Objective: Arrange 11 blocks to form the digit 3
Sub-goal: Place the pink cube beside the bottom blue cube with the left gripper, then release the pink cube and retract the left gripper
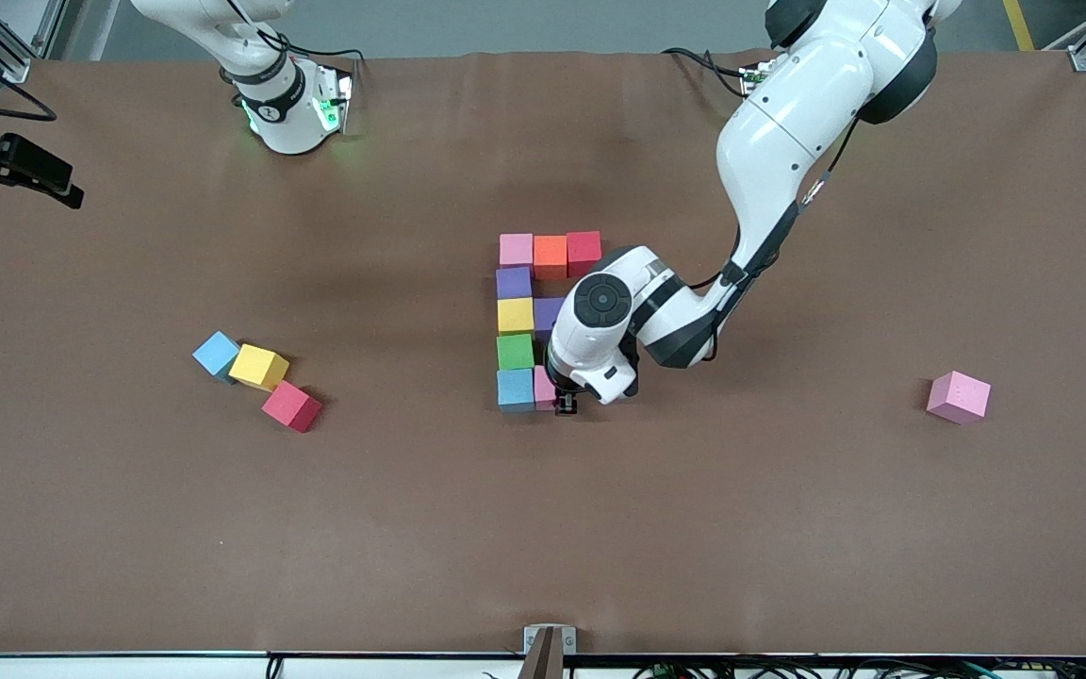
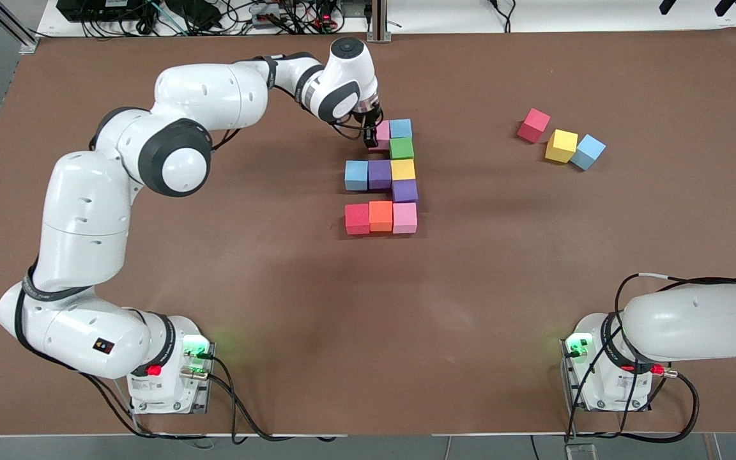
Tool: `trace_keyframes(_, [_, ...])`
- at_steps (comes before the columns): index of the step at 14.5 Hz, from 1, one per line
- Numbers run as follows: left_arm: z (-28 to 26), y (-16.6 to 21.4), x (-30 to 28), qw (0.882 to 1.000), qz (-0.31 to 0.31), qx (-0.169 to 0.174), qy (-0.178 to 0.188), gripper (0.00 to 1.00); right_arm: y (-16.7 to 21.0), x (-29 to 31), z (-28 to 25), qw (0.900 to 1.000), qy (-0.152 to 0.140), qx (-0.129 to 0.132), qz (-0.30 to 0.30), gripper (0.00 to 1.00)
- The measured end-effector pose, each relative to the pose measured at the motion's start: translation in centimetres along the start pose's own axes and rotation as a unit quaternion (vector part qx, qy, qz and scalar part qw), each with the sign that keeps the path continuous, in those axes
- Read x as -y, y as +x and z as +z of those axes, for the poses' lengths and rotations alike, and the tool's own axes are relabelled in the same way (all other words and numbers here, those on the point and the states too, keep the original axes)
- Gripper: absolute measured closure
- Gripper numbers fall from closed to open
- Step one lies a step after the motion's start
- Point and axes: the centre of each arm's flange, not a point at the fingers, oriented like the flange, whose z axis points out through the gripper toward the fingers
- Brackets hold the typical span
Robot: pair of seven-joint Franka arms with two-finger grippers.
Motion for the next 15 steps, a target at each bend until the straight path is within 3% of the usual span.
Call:
trace_keyframes(2, [0.0,0.0,0.0,1.000,0.001,0.001,-0.001,0.41,0.0,-0.1,0.0,1.000,0.000,0.000,0.001,0.00])
trace_keyframes(3, [0.0,0.0,0.0,1.000,0.005,0.002,-0.001,0.36,0.0,-0.2,0.0,1.000,0.000,0.000,0.002,0.00])
trace_keyframes(7, [0.6,0.1,0.0,1.000,0.010,0.003,-0.001,0.00,0.0,-0.2,0.0,1.000,0.000,0.000,0.002,0.00])
trace_keyframes(15, [-4.5,-0.5,-1.8,0.999,0.036,0.011,-0.027,0.00,0.0,-0.3,0.0,1.000,0.000,0.000,0.003,0.00])
